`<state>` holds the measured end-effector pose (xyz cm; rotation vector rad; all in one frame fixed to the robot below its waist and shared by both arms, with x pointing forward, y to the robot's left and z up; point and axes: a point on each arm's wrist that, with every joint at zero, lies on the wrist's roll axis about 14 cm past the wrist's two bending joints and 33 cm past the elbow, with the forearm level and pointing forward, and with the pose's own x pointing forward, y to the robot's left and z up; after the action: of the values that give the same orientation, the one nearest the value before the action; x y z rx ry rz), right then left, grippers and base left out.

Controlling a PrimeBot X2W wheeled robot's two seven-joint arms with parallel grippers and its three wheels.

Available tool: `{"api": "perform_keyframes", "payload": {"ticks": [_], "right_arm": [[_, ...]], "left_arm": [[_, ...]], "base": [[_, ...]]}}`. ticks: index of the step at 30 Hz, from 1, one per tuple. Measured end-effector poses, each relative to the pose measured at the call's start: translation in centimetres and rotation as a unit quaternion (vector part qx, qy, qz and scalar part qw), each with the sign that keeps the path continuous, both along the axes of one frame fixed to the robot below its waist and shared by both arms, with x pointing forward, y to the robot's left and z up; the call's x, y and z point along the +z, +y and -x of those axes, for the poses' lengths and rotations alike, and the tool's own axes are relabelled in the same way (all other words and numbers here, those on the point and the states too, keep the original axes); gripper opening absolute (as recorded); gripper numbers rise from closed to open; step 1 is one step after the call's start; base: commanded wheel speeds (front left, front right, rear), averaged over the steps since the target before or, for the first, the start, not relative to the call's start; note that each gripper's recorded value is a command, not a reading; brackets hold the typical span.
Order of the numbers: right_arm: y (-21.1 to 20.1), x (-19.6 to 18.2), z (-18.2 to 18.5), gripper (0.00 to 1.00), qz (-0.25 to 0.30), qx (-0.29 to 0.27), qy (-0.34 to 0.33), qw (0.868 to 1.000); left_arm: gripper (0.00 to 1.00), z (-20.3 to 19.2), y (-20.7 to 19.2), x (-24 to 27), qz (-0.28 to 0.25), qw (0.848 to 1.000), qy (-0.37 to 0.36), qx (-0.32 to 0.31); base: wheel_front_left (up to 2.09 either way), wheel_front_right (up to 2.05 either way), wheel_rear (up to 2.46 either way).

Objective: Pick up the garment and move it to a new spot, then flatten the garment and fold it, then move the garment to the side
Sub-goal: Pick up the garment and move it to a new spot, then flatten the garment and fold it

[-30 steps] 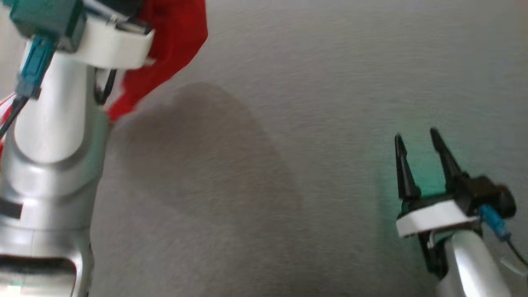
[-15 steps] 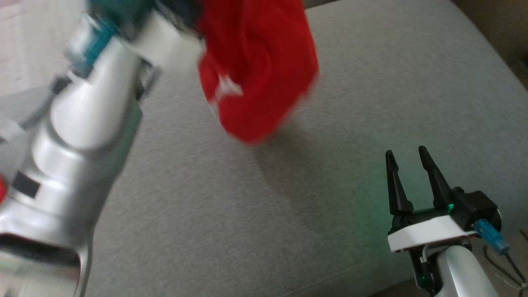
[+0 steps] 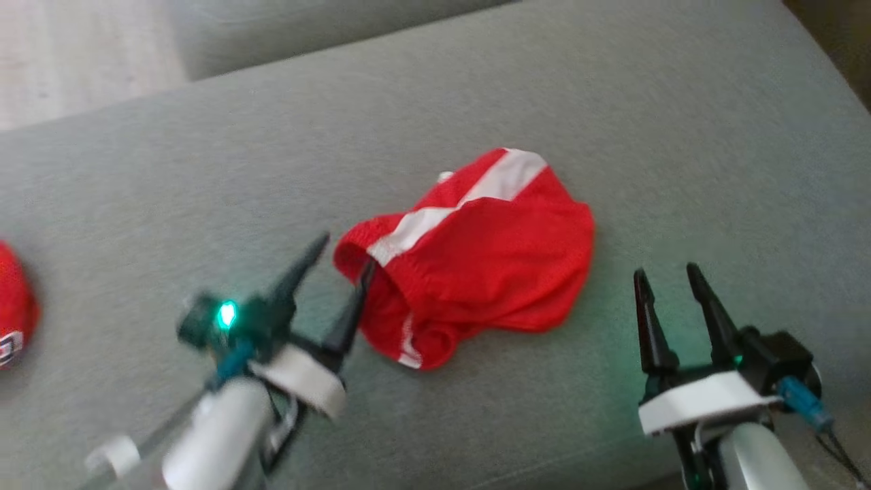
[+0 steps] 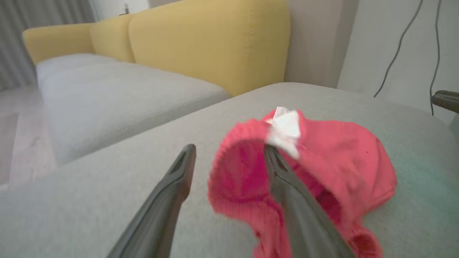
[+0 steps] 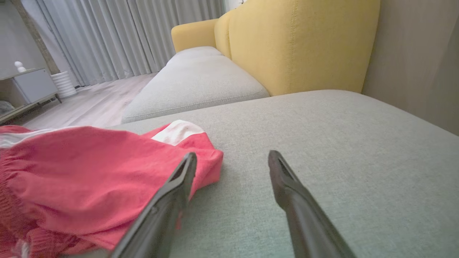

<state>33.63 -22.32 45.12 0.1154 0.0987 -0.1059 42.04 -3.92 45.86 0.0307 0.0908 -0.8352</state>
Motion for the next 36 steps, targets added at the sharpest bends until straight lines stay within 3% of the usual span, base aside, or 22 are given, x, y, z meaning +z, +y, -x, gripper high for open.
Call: {"api": "perform_keyframes", "payload": {"ticks": [4, 9, 18, 24, 36], "right_arm": [[1.4, -0.6, 0.5, 1.00, -0.002, 0.020, 0.007, 1.000], [2.4, -0.4, 1.0, 1.00, -0.005, 0.037, 0.001, 0.999], [5.7, 1.3, 1.9, 1.00, -0.009, 0.091, -0.032, 0.995], [8.0, 1.6, 3.0, 1.00, 0.014, 0.133, -0.039, 0.990], [8.5, 1.8, 2.8, 1.00, 0.017, 0.141, -0.041, 0.989]], "left_arm": [[1.00, 3.0, 3.0, -1.2, 0.031, 0.995, 0.044, 0.079], [1.00, 6.2, 7.9, -1.1, 0.080, 0.976, 0.072, 0.189], [1.00, 9.8, 16.8, 2.7, 0.109, 0.929, -0.004, 0.354], [1.00, 12.0, 18.8, 3.5, 0.106, 0.914, -0.029, 0.390], [1.00, 12.7, 19.2, 2.3, 0.059, 0.919, -0.032, 0.390]], "base": [[0.00, 0.00, 0.00], [0.00, 0.00, 0.00], [0.00, 0.00, 0.00], [0.00, 0.00, 0.00], [0.00, 0.00, 0.00]]}}
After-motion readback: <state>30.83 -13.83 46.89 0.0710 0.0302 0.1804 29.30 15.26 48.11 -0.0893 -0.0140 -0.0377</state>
